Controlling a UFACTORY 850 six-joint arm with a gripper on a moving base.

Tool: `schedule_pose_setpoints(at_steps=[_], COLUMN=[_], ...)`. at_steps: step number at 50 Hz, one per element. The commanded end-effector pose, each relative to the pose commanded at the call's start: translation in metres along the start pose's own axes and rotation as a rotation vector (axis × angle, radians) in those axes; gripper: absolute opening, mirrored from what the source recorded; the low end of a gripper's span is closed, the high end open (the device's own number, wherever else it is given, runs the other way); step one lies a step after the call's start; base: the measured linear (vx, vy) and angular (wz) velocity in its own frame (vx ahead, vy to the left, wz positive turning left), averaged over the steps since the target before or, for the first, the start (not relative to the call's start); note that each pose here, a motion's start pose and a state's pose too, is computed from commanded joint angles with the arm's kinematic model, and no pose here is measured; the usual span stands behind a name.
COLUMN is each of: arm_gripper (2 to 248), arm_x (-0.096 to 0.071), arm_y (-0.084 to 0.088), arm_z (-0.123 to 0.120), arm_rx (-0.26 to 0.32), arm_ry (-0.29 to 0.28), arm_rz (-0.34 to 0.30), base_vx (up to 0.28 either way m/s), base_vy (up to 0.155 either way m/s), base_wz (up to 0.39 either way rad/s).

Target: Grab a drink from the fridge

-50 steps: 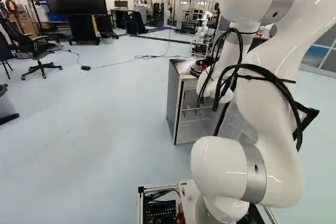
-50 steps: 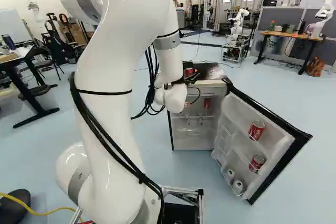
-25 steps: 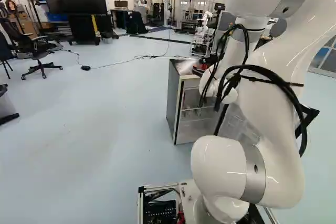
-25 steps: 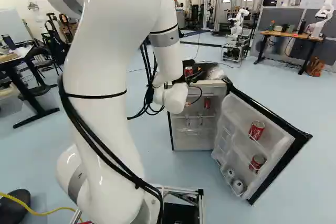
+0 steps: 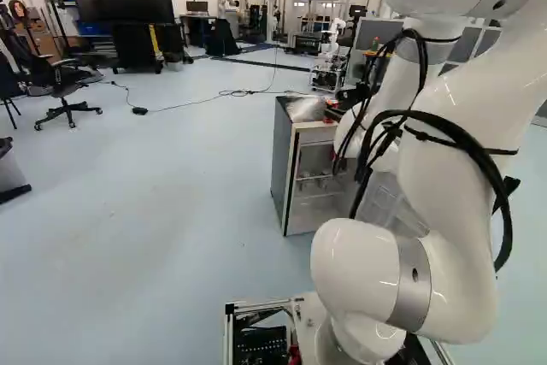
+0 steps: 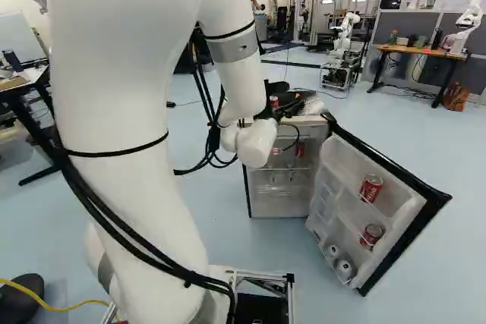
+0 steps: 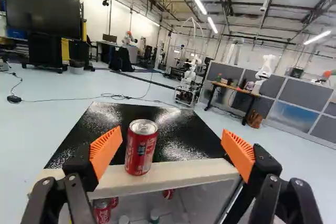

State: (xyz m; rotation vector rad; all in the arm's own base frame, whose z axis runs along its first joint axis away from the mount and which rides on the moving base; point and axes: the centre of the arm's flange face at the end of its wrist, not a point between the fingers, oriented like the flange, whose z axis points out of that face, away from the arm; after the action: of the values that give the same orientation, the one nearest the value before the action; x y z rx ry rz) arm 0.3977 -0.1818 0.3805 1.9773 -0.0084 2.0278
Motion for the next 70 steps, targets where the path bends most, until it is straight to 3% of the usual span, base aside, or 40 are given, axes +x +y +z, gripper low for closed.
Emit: schedule_pose_setpoints(at_steps=[21,35,70], arm_gripper=[247,247,247], arm_x=[0.014,0.02,0.021], arm_y=[0.035,0.058,0.116], arm_z=[0.0,0.002,0.005], arm_rx=[-0.076,-0.121,-0.21], arm_ry=[0.03,0.019,-0.177], arm_rz=[-0.018,-0.031,-0.04], base_vx=[0.0,0.0,0.0], base_vy=[0.0,0.0,0.0], base_wz=[0.0,0.0,0.0])
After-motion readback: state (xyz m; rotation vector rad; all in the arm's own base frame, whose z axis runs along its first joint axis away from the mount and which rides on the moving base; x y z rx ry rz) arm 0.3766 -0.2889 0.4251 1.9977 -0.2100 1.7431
